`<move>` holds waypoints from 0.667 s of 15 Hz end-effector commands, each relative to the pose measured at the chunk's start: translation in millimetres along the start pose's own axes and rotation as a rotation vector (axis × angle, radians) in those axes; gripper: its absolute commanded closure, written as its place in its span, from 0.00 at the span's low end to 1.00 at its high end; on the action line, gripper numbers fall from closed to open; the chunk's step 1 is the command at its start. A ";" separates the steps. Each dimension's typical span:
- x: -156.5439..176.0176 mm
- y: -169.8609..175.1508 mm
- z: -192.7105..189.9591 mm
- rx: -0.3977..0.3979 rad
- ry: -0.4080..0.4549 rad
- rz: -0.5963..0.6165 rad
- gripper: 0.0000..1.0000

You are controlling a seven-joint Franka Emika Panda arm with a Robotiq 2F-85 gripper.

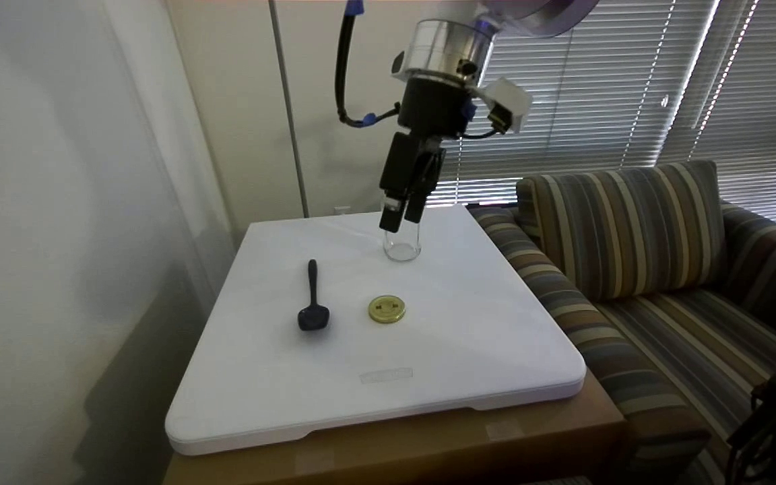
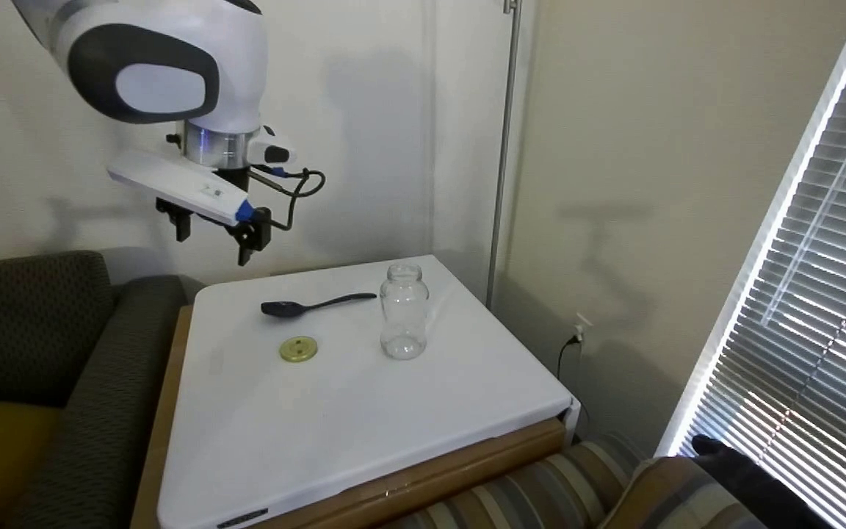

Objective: Pick the big spoon and put it in the glass jar

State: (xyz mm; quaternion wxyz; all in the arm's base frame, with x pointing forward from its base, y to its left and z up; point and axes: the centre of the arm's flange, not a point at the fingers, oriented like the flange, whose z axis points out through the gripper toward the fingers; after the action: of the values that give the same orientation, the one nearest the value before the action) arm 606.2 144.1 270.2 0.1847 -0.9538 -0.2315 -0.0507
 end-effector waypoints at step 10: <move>52.7 -0.2 39.0 -0.071 -0.056 0.010 0.00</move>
State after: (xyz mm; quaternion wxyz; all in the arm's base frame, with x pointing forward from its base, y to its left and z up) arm 642.9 166.4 250.5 0.1655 -0.9553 -0.2405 -0.0468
